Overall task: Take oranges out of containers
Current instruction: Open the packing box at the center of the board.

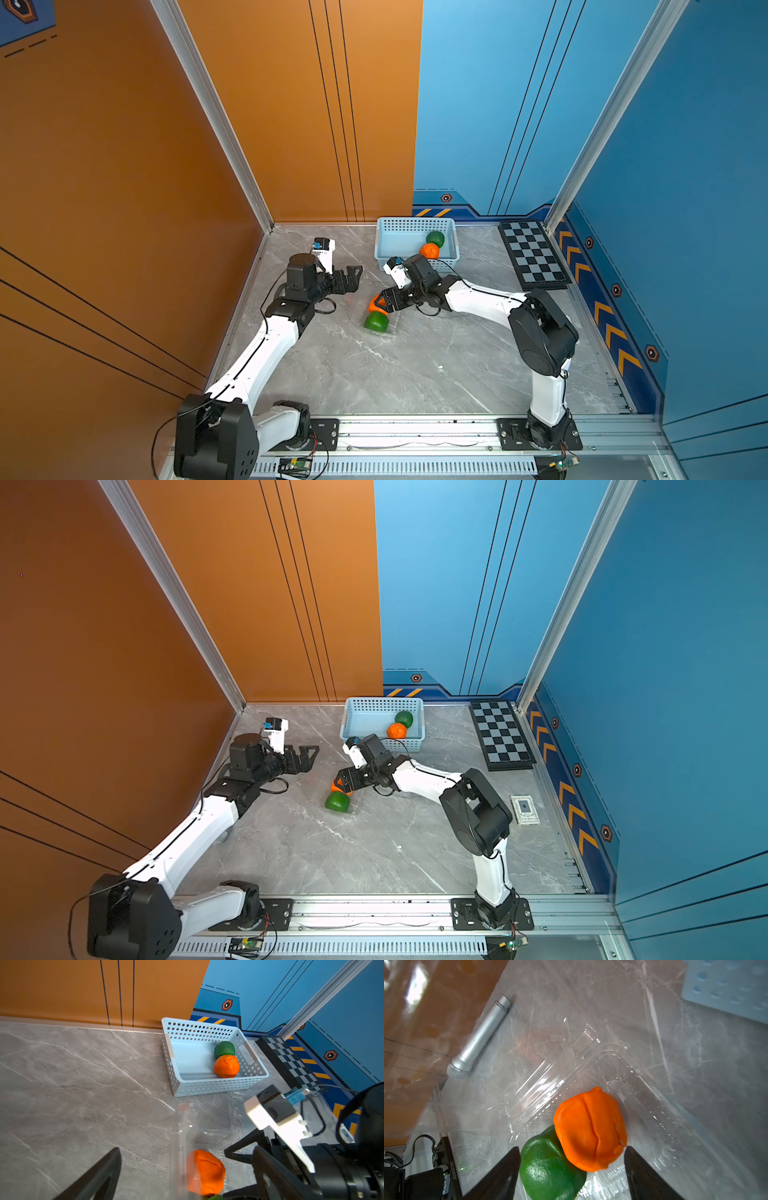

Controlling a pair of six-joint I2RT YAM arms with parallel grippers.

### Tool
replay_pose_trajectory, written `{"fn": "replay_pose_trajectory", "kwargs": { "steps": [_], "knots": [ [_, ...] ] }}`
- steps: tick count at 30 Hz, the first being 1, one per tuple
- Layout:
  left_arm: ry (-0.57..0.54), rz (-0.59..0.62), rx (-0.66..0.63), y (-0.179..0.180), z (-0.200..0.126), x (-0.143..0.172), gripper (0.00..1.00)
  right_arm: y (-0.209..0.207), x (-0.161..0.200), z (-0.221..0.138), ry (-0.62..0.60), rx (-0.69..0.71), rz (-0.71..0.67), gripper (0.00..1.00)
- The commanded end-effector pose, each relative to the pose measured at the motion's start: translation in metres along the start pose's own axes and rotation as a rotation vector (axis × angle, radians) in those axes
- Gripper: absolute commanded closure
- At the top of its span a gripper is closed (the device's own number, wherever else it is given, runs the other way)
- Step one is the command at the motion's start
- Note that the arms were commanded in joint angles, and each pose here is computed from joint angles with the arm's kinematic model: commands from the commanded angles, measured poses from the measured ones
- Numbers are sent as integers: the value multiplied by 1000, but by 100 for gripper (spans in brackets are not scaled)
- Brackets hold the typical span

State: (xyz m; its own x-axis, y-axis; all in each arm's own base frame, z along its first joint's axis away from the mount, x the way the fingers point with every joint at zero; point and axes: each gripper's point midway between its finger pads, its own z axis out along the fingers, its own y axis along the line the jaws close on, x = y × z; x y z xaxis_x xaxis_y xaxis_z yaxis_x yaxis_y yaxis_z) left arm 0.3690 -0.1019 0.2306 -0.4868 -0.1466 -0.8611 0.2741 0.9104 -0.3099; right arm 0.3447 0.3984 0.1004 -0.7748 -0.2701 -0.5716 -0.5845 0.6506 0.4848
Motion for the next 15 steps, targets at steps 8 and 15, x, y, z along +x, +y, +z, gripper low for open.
{"fn": "replay_pose_trajectory", "kwargs": {
  "steps": [8,15],
  "knots": [
    [115,-36,-44,18,6,73,2,-23,17,26,76,136,-45,21],
    [142,-33,-9,10,14,87,2,-30,21,35,90,165,-51,39]
  ]
}}
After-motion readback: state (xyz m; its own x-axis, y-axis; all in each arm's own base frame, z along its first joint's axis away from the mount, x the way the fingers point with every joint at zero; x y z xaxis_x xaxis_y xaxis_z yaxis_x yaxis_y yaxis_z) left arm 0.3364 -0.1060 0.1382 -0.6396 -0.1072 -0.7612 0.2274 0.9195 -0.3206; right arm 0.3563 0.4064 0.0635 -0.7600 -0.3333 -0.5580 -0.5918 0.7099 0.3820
